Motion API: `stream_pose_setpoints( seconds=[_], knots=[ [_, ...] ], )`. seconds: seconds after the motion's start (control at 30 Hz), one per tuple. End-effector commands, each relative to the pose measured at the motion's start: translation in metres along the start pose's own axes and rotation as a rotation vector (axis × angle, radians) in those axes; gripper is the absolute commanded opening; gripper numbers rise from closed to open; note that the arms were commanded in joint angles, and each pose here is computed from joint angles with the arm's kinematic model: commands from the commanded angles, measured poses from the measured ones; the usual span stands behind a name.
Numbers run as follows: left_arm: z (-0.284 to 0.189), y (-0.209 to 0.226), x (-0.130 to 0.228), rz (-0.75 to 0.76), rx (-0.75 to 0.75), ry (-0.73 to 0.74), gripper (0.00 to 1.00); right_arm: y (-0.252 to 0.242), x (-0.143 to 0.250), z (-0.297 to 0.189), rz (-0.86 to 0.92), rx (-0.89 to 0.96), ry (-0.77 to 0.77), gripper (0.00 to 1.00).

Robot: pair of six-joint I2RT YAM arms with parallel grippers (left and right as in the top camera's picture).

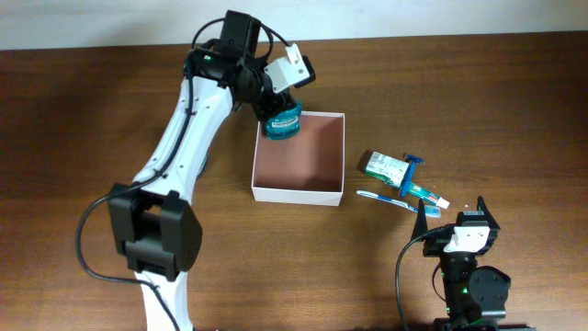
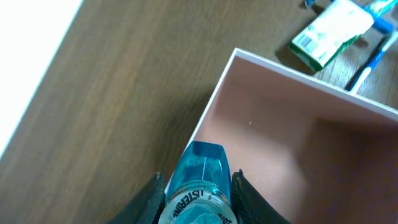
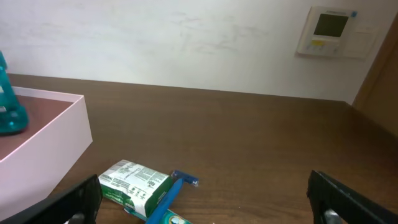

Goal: Pack container
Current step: 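Lift the Listerine bottle and carry it over the box, then lower the Listerine bottle into the box's back-left corner and release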

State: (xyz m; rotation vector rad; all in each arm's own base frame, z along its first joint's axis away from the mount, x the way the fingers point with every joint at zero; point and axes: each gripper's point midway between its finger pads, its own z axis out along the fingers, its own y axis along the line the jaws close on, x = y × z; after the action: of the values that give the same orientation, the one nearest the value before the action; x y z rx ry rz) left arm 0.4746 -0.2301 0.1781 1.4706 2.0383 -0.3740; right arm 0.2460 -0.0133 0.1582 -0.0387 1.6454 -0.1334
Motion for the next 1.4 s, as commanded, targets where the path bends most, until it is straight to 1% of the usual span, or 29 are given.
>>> stream_pose_setpoints(
  seconds=[0.0,0.13,0.4,0.47,0.57,0.63,0.7,0.8,0.9,0.93,0.97,1.0,1.17,1.23,1.37],
  knots=[
    [0.001,0.003,-0.01,0.07,0.009,-0.052,0.13,-0.001,0.003,0.0,0.001,0.005,0.007,0.98],
    [0.001,0.007,-0.01,0.109,-0.001,-0.057,0.13,-0.001,0.003,0.0,0.001,0.005,0.007,0.98],
    [-0.001,0.016,-0.004,0.097,-0.015,-0.057,0.14,-0.001,0.003,0.0,0.001,0.005,0.007,0.98],
    [0.002,0.016,-0.002,0.094,-0.011,-0.054,0.19,-0.001,0.003,0.0,0.001,0.005,0.007,0.98],
    [0.008,0.017,0.001,0.09,-0.006,-0.049,0.2,-0.001,0.003,0.0,0.001,0.005,0.007,0.98],
    [0.012,0.017,0.003,0.087,-0.001,-0.045,0.27,-0.001,0.003,0.0,0.001,0.005,0.007,0.98],
    [0.015,0.017,0.005,0.081,0.003,-0.042,0.51,-0.001,0.003,0.0,0.001,0.005,0.007,0.98],
    [0.015,0.018,0.004,0.082,-0.002,-0.046,0.64,-0.001,0.003,0.0,0.001,0.005,0.007,0.99],
    [0.014,0.023,-0.001,0.052,-0.02,-0.062,0.84,-0.001,0.003,0.0,0.001,0.005,0.007,0.99],
    [0.014,0.024,-0.002,0.042,-0.024,-0.066,0.87,-0.001,0.003,0.0,0.001,0.005,0.007,0.99],
    [0.014,0.025,-0.003,0.034,-0.027,-0.071,0.87,-0.001,0.003,0.0,0.001,0.005,0.007,0.98],
    [0.013,0.026,-0.004,0.023,-0.031,-0.074,0.93,-0.001,0.003,0.0,0.001,0.005,0.007,0.98],
    [0.004,0.026,-0.016,-0.018,-0.032,-0.103,0.97,-0.001,0.003,0.0,0.001,0.005,0.007,0.99],
    [-0.002,0.021,-0.023,-0.017,-0.006,-0.128,0.99,-0.001,0.003,0.0,0.001,0.005,0.007,0.98],
    [-0.02,0.002,-0.04,-0.015,0.068,-0.198,0.99,-0.001,0.003,0.0,0.001,0.005,0.007,0.99]
  ],
)
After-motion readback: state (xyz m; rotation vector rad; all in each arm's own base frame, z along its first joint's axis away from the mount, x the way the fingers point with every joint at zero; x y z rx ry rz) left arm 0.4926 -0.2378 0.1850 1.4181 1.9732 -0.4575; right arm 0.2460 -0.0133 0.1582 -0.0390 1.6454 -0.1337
